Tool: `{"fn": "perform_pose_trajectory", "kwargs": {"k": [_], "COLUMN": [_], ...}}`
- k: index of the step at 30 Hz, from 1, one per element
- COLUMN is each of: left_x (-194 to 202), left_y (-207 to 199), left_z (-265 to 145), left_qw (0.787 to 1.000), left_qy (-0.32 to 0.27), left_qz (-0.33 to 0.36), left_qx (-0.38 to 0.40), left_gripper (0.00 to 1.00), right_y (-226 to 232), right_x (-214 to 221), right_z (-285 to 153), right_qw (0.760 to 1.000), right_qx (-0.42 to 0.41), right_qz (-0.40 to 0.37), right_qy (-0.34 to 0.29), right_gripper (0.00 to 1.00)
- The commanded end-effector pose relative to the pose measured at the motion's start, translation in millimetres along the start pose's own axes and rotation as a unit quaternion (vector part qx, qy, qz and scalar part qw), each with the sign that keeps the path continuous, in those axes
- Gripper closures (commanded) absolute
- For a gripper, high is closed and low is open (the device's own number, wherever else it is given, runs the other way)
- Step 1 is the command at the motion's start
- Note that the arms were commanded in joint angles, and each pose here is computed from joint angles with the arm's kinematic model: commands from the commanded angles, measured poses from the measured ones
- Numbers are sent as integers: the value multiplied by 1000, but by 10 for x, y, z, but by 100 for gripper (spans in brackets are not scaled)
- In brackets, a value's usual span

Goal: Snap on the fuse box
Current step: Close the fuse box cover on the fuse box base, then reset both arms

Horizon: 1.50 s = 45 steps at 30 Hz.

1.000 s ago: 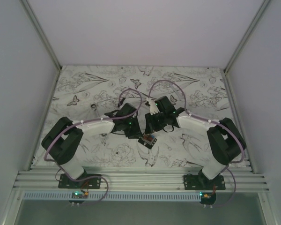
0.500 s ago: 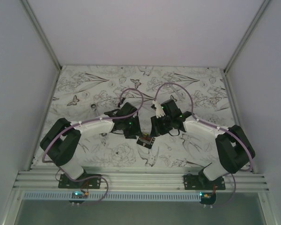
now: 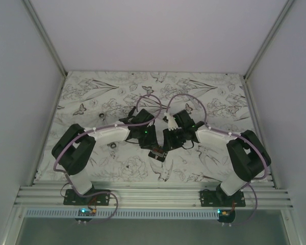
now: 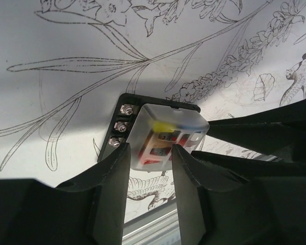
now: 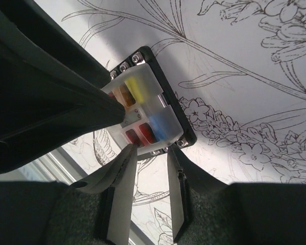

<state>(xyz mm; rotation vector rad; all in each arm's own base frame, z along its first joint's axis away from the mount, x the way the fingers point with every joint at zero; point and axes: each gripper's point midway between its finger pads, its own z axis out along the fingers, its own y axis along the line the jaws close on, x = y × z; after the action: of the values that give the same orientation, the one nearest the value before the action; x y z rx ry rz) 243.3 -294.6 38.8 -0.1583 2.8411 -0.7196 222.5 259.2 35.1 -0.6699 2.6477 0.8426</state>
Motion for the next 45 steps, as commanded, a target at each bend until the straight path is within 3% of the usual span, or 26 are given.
{"fn": "perform_pose_trajectory", "kwargs": {"k": [1,7,15,20,24,30,36,40,45], "left_x": [130,320,625,712,545,-16,-463,-723,-958], "left_y": [65,169,418,565,375,-85,-42,362,1073], "left_z": [115,269,480,518,413,-25,-560,-854,-1228], "left_qw": [999,997,990,987,993,998,989,980,960], "left_qy": [37,75,117,121,92,-18,-124,-179,-239], "left_qz": [7,-7,-20,-28,-8,49,68,42,-6], "left_qx": [-18,-33,-77,-100,-74,-20,-31,-73,-142], "left_gripper": [63,75,79,79,78,66,36,20,2], "right_y": [-2,-54,-323,-321,-158,-50,-289,-750,-1427], "right_x": [39,243,418,368,112,-443,-863,-1026,-1006], "right_z": [105,242,411,380,232,-280,-874,-1317,-1845], "right_qw": [1000,998,993,995,999,992,966,925,849], "right_qx": [-14,-20,34,46,37,73,148,249,363], "right_qz": [13,40,68,50,13,-33,-22,1,54], "right_qy": [12,52,84,74,24,-97,-209,-287,-379], "right_gripper": [66,69,73,74,72,55,39,21,3]}}
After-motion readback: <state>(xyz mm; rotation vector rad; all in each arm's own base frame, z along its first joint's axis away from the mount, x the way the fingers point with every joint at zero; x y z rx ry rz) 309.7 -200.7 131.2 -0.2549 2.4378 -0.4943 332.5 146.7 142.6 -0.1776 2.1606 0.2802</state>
